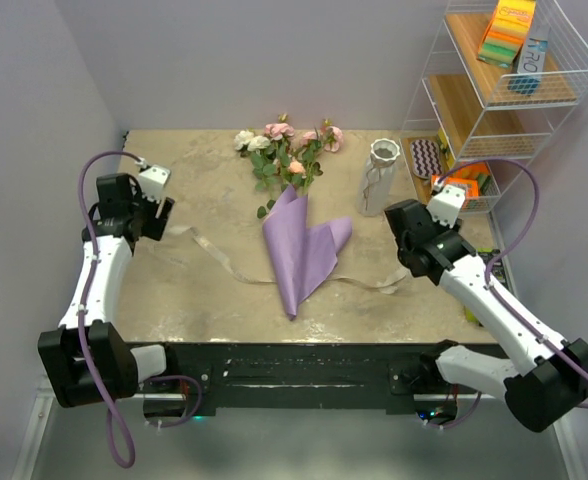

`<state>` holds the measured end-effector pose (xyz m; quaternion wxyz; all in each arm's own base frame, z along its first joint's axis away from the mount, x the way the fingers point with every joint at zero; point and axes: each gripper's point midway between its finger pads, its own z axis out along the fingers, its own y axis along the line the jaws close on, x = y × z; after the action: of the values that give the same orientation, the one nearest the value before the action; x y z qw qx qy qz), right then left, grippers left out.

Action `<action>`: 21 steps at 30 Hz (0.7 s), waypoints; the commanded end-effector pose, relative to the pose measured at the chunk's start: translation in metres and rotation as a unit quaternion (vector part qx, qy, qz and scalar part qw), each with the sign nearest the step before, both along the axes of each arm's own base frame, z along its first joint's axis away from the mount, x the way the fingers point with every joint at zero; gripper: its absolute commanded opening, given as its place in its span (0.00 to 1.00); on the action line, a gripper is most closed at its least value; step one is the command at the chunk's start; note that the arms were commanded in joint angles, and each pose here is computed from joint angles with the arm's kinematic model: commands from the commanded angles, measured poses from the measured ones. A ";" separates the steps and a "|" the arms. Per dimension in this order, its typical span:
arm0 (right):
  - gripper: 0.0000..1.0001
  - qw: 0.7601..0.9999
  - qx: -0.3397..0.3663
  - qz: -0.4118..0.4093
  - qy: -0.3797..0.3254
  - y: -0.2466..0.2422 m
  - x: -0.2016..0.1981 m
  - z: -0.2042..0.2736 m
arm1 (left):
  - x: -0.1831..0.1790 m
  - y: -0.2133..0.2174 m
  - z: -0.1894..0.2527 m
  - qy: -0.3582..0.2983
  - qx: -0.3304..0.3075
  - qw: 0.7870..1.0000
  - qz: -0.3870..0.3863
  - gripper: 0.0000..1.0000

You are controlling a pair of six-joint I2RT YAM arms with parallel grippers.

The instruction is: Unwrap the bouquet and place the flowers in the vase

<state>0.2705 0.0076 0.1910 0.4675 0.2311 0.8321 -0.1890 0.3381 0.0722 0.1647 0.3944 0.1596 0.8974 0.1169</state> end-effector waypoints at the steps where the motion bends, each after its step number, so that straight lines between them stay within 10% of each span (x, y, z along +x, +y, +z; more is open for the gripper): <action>1: 0.88 0.999 -0.021 -0.038 -0.025 -0.014 0.010 0.030 | 0.007 0.010 0.022 -0.045 0.021 0.999 0.020 0.99; 7: 0.99 0.997 0.012 0.013 -0.073 0.001 0.024 0.062 | 0.008 -0.040 0.066 -0.067 -0.053 0.991 -0.098 0.99; 14: 0.98 0.990 0.049 0.093 -0.094 0.025 0.030 0.075 | 0.005 -0.208 0.074 -0.030 -0.156 0.915 -0.372 0.99; 21: 0.85 0.975 0.083 0.161 -0.128 0.044 0.026 0.083 | 0.051 -0.287 0.028 0.053 -0.203 0.873 -0.440 0.88</action>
<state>0.2935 0.0357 0.2581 0.5444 0.1829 0.8161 -0.0638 0.3742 -0.1772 0.2075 0.4100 0.4417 0.7717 -0.2032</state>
